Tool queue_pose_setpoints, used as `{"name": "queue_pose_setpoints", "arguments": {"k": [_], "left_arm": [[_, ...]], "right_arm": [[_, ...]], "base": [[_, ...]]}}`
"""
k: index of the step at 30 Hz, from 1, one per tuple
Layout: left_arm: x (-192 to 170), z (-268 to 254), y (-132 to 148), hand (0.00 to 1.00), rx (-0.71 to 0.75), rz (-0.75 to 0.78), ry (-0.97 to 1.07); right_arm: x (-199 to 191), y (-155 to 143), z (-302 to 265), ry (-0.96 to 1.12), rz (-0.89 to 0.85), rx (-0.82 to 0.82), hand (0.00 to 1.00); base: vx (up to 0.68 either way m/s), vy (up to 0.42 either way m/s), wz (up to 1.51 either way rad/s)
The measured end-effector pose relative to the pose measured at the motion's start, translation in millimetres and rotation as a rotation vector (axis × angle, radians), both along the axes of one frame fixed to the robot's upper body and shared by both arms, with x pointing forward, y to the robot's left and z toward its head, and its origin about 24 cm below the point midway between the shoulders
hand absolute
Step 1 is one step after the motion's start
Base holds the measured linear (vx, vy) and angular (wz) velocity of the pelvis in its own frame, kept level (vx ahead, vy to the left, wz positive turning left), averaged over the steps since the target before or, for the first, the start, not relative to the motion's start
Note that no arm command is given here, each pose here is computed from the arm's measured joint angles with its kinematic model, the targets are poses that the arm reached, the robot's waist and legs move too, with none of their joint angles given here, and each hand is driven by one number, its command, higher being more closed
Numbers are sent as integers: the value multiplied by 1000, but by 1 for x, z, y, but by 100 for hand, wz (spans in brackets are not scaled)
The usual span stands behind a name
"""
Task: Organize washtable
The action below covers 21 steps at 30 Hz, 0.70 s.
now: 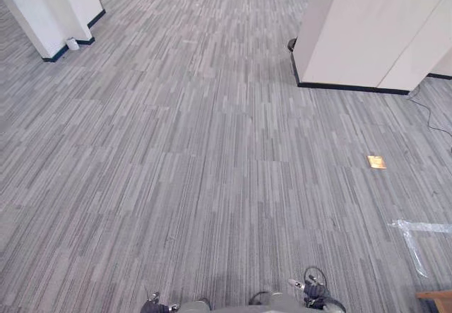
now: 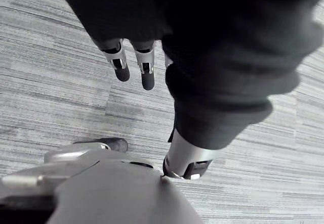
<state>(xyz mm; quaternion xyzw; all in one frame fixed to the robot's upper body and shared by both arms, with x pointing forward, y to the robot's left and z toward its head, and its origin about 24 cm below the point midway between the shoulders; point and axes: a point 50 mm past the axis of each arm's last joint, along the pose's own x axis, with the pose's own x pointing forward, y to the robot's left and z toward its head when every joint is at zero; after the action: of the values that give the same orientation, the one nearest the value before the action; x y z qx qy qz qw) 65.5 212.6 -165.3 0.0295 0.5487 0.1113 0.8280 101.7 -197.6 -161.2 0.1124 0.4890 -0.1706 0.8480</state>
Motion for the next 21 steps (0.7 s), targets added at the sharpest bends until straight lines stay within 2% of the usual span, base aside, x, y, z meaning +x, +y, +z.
{"name": "queue_pose_setpoints", "arguments": {"k": [5, 8, 10, 13, 18, 21], "left_arm": [[8, 2, 4, 0, 34, -69, -8], [7, -1, -7, 0, 12, -88, 4], [5, -2, -11, 0, -1, -71, 9], [1, -2, -8, 0, -17, 38, -1], [14, 5, -3, 0, -8, 72, -80], [22, 9, 1, 0, 1, 109, -129]], "right_arm": [[3, -3, 2, -22, -57, 4, 0], [6, -14, 5, -50, -98, -21, 0], [6, -19, 6, -44, -109, -26, 0], [-3, -18, 2, 0, -113, -15, 0], [-15, -18, -3, 65, -71, -12, 0], [0, -13, 0, 31, -60, 0, 0]], "base": [[364, -472, 54], [463, -448, 9], [422, -379, -29], [470, -341, -43], [564, -186, -15], [531, 35, -42]]}}
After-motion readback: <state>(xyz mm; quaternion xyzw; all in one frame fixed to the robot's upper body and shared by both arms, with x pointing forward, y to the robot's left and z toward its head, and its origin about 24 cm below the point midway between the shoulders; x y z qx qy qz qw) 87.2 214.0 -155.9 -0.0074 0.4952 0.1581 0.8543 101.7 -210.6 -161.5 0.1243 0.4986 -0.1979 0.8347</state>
